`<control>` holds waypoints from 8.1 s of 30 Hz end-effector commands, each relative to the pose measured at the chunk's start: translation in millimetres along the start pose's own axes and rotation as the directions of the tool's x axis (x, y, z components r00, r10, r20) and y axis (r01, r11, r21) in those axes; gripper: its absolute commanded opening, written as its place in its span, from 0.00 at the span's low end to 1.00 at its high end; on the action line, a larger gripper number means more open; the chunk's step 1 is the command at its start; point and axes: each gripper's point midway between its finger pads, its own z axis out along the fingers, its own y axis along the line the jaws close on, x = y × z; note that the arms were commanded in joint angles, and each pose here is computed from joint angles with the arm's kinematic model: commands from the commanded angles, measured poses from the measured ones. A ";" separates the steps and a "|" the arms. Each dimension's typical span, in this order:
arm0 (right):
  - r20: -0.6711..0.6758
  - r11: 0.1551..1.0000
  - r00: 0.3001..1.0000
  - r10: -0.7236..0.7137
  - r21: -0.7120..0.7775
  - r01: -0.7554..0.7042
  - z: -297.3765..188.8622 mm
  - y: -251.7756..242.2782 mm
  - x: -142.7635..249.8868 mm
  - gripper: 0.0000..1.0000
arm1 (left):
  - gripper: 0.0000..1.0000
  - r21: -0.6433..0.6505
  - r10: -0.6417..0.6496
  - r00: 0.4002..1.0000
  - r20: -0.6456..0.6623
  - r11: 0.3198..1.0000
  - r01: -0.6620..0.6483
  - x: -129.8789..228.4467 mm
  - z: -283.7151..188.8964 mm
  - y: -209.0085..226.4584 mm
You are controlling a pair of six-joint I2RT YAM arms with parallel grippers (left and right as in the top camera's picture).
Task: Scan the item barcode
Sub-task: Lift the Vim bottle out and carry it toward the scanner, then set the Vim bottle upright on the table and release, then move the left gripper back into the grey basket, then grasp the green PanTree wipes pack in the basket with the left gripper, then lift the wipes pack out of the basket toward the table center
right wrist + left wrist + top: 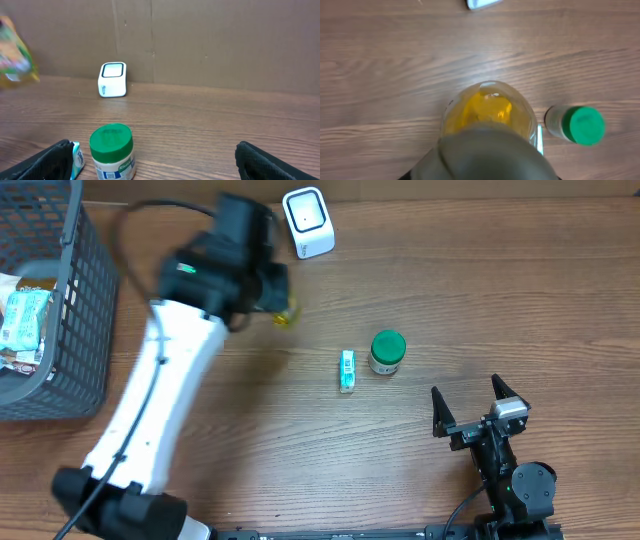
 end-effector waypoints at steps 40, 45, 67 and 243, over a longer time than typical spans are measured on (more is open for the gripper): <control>0.001 1.000 1.000 -0.005 0.012 0.005 0.2 -2.4 2.4 1.00 | 0.73 -0.090 0.023 0.994 0.107 0.996 -0.013 53.0 135.1 -50.8; 0.001 1.000 1.000 -0.004 0.013 0.004 0.2 -2.5 2.4 1.00 | 0.98 -0.089 0.066 0.991 0.113 0.994 -0.056 47.5 130.4 -53.0; 0.001 1.000 1.000 -0.005 0.012 0.005 0.2 -2.4 2.5 1.00 | 1.00 -0.351 0.072 0.874 0.481 0.929 0.116 -153.6 -176.6 146.9; 0.001 1.000 1.000 -0.005 0.012 0.005 0.2 -2.4 2.4 1.00 | 0.04 -0.182 -0.215 0.946 -0.241 0.968 0.173 -5.3 -26.8 94.7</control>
